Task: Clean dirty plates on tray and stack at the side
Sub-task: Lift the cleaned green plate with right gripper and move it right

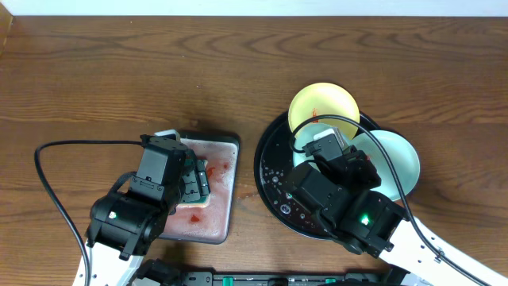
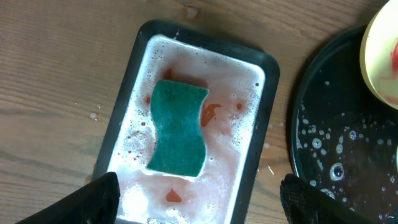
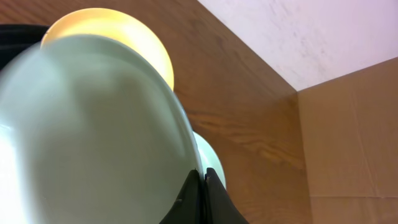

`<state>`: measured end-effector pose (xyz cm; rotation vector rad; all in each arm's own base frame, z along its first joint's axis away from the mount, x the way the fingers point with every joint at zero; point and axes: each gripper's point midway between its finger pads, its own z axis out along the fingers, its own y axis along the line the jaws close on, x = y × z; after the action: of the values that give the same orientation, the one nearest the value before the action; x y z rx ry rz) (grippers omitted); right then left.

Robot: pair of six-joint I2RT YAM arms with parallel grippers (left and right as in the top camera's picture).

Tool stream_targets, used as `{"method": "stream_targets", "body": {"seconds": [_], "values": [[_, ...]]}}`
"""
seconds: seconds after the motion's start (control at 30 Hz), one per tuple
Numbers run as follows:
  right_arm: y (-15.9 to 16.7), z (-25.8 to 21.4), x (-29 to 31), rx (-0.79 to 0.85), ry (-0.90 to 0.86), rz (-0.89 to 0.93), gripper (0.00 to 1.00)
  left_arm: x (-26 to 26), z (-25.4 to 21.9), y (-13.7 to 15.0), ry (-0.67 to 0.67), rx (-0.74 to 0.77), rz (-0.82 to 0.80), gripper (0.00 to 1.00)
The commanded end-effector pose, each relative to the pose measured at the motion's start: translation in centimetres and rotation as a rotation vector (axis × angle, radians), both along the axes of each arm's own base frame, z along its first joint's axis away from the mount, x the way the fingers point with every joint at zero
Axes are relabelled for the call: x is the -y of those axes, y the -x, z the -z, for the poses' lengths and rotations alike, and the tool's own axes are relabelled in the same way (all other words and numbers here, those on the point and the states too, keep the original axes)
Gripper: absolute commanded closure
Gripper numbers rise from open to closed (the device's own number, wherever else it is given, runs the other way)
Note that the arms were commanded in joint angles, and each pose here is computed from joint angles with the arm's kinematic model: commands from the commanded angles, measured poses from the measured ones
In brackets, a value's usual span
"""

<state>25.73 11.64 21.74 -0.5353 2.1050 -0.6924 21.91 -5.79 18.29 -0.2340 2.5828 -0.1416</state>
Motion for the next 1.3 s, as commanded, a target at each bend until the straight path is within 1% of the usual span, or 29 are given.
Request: {"method": "stream_targets", "body": {"seconds": [0.0, 0.07, 0.1, 0.17, 0.33, 0.43, 0.53, 0.63, 0.77, 0.87, 0.97, 1.03, 1.13, 1.27], "values": [[-0.3, -1.4, -0.4, 0.034, -0.004, -0.019, 0.99, 0.0, -0.5, -0.2, 0.0, 0.011, 0.005, 0.17], [-0.3, -1.8, 0.2, 0.052, 0.034, -0.002, 0.99, 0.0, -0.5, -0.2, 0.0, 0.011, 0.005, 0.17], [-0.4, -2.0, 0.7, 0.077, 0.009, 0.037, 0.99, 0.0, -0.5, -0.2, 0.0, 0.011, 0.005, 0.17], [-0.5, -1.1, 1.0, 0.054, -0.114, 0.093, 0.99, 0.0, -0.5, -0.2, 0.0, 0.011, 0.005, 0.17], [-1.4, 2.1, 2.0, -0.104, -0.39, 0.219, 0.99, 0.0, -0.5, -0.2, 0.0, 0.011, 0.005, 0.17], [-2.4, 2.9, 3.3, -0.16, -0.527, 0.283, 0.99, 0.0, -0.5, -0.2, 0.0, 0.011, 0.005, 0.17], [-3.6, 3.3, 5.2, -0.224, -0.715, 0.326, 0.99, 0.0, -0.5, -0.2, 0.0, 0.011, 0.005, 0.17], [-5.0, 3.2, 9.3, -0.225, -0.911, 0.409, 0.99, 0.0, -0.5, -0.2, 0.0, 0.011, 0.004, 0.17], [-6.0, 2.8, 16.5, -0.119, -1.091, 0.57, 0.99, 0.0, -0.5, -0.2, 0.0, 0.011, 0.005, 0.17], [-6.1, 3.0, 22.3, -0.01, -1.16, 0.701, 0.99, 0.0, -0.5, -0.2, 0.0, 0.011, 0.005, 0.17], [-5.6, 4.0, 28.0, 0.1, -1.205, 0.867, 0.99, 0.0, -0.5, -0.2, 0.0, 0.011, 0.005, 0.17], [-5.3, 5.1, 30.9, 0.143, -1.222, 0.945, 0.99, 0.0, -0.5, -0.2, 0.0, 0.011, 0.005, 0.17], [-4.2, 8.0, 34.5, 0.149, -1.221, 1.068, 0.99, 0.0, -0.5, -0.2, 0.0, 0.011, 0.005, 0.17], [-2.7, 12.6, 36.5, 0.071, -1.194, 1.209, 0.99, 0.0, -0.5, -0.2, 0.0, 0.011, 0.004, 0.17]]}}
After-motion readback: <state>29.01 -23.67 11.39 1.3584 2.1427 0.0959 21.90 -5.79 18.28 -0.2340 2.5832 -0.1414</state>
